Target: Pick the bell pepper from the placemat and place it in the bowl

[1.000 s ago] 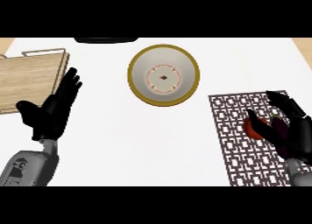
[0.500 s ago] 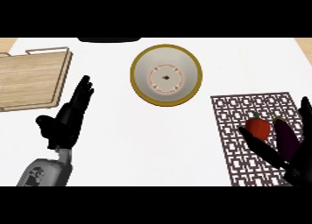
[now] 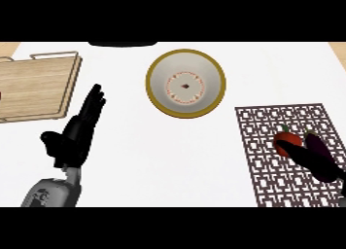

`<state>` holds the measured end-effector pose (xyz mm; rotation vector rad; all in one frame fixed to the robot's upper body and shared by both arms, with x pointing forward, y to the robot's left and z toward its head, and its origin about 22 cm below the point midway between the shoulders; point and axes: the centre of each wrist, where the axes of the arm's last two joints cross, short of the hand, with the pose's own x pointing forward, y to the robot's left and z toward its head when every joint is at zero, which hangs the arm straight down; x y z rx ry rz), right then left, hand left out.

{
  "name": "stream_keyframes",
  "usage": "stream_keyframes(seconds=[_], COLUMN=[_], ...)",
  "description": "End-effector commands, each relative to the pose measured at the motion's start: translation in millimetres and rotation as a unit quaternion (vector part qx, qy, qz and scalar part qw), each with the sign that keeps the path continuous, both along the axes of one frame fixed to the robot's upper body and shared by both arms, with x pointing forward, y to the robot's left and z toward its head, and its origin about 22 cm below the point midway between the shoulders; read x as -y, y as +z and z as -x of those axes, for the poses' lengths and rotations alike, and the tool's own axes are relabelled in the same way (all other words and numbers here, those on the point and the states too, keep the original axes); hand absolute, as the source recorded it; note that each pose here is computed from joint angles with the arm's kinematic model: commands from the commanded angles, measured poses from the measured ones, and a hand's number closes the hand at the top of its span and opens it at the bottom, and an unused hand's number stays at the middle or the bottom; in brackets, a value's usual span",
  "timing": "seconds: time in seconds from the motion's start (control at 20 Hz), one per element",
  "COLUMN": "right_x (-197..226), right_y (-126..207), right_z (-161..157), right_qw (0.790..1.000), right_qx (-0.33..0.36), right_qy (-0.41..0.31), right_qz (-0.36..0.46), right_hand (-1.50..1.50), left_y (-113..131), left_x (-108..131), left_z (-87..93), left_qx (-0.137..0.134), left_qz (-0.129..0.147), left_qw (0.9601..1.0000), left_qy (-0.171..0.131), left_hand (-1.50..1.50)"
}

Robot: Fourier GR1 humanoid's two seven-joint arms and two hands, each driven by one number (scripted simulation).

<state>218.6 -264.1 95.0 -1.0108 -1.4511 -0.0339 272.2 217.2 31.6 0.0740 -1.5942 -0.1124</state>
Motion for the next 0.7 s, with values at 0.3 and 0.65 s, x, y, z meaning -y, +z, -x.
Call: stream_keyframes(seconds=[0.3,0.65], right_x=[-13,-6], right_y=[31,-5], right_z=[-21,-8], right_qw=[0.981,0.979], right_qx=[-0.186,-0.198], right_qy=[-0.015,0.006], right_qz=[-0.054,-0.054], right_hand=[-1.50,-1.50], left_y=[-11,13], left_x=[-12,1], left_z=[-3.7,1.3], left_qx=[0.004,-0.006], left_qz=[0.003,0.003], left_qw=[1.0000,1.0000], left_qy=[-0.003,-0.001], left_hand=[0.00,0.00])
